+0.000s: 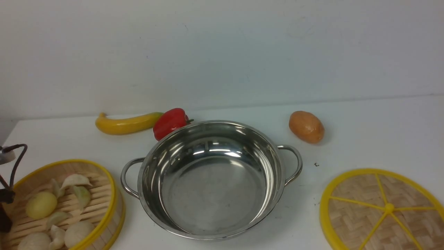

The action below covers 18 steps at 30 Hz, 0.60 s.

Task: Place the steamer in the pot on the white table, and put the lid on the steamer.
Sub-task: 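Grasp the rim of the steamer basket holding the buns with the left gripper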

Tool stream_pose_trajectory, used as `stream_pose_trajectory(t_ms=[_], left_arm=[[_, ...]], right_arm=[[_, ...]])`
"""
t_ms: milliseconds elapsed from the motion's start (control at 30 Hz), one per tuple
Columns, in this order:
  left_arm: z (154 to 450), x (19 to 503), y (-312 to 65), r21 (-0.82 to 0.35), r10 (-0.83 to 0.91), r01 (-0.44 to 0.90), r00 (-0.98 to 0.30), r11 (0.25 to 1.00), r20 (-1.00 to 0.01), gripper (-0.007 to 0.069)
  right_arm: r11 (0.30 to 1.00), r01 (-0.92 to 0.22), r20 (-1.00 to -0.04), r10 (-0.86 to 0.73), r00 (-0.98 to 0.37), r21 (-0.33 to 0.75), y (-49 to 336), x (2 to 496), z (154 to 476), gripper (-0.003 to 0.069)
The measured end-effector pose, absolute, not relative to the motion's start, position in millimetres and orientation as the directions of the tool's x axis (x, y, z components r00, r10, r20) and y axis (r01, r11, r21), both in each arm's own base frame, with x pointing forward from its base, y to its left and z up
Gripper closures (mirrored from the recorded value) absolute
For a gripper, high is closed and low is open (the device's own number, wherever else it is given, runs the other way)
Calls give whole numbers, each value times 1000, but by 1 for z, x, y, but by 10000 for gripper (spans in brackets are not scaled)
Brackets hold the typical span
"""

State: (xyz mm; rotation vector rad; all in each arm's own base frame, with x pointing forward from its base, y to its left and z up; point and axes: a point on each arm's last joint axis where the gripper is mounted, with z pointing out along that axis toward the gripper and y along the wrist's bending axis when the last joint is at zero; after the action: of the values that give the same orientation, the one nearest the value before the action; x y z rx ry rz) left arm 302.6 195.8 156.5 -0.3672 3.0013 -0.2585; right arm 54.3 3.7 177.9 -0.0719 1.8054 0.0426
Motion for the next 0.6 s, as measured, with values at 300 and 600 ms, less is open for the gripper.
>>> stream_pose_trajectory(t_ms=[300, 600], left_arm=[[185, 313, 200, -186, -204, -177, -970, 967, -135, 598], [207, 317, 202, -216, -208, -182, -973, 959, -102, 598]], right_arm=[[997, -72, -972, -26, -232, -10, 4, 54, 178, 418], [997, -72, -972, -26, -232, -10, 4, 54, 178, 418]])
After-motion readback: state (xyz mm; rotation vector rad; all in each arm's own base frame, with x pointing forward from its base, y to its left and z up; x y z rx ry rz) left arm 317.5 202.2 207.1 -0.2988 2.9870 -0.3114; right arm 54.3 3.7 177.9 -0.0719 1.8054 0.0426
